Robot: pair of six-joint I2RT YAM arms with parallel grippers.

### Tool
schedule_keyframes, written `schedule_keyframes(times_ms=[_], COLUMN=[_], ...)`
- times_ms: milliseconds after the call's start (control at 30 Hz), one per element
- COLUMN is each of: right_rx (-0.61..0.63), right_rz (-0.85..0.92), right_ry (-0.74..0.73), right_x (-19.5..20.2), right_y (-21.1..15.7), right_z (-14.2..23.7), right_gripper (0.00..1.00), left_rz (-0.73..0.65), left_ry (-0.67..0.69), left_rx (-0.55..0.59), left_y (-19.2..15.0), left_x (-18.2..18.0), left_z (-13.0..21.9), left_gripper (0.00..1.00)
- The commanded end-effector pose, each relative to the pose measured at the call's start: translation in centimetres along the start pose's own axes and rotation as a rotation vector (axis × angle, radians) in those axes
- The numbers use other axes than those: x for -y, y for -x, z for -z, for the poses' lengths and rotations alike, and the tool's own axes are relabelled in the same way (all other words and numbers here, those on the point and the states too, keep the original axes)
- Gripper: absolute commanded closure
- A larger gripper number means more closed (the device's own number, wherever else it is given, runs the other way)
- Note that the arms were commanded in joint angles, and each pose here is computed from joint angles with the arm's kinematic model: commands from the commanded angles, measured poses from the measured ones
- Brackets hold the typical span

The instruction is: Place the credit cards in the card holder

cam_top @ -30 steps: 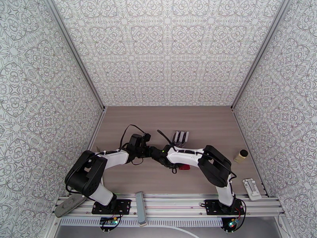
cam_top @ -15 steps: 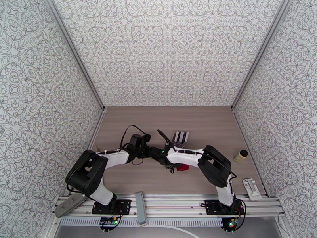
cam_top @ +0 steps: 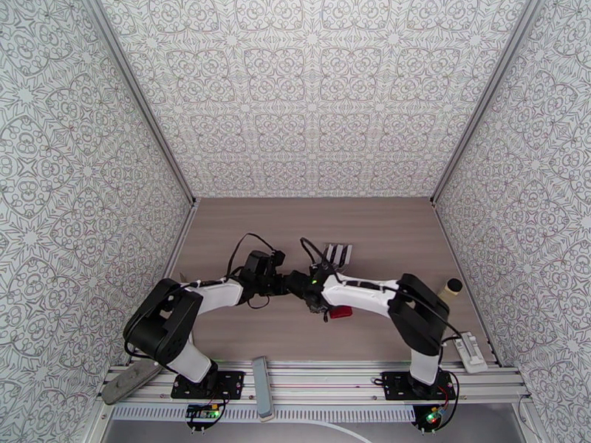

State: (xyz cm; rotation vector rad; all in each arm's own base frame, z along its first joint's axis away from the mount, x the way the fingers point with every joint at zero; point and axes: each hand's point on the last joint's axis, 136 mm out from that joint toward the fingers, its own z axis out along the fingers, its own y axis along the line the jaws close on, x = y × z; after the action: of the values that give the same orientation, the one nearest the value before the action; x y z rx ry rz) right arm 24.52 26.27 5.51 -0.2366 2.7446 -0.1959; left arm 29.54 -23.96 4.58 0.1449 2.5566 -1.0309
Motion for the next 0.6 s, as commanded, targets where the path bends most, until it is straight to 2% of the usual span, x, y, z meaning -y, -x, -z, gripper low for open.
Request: schedule_keyframes(times_ms=[0,233,567], right_rx=[0.033,0.083,0.121], right_rz=[-0.006,-0.031,-0.071], right_ry=[0.074,0.134,0.176], right_x=[0.1,2.4,6.8], right_y=[0.8,1.5,1.4], right_z=[1.5,3.7,5.3], right_gripper=[0.57,0.51,0.52], left_rz=[-0.036,-0.060,-0.094], left_ry=[0.017,0.025,0.019], left_rx=[-0.007,-0.032,-0.084], left_y=[0.1,-0.7,-1.7], left_x=[0.3,1.1,3.4], left_z=[-0.5,-1.3,-2.4], left_gripper=[0.58,0.58,0.57])
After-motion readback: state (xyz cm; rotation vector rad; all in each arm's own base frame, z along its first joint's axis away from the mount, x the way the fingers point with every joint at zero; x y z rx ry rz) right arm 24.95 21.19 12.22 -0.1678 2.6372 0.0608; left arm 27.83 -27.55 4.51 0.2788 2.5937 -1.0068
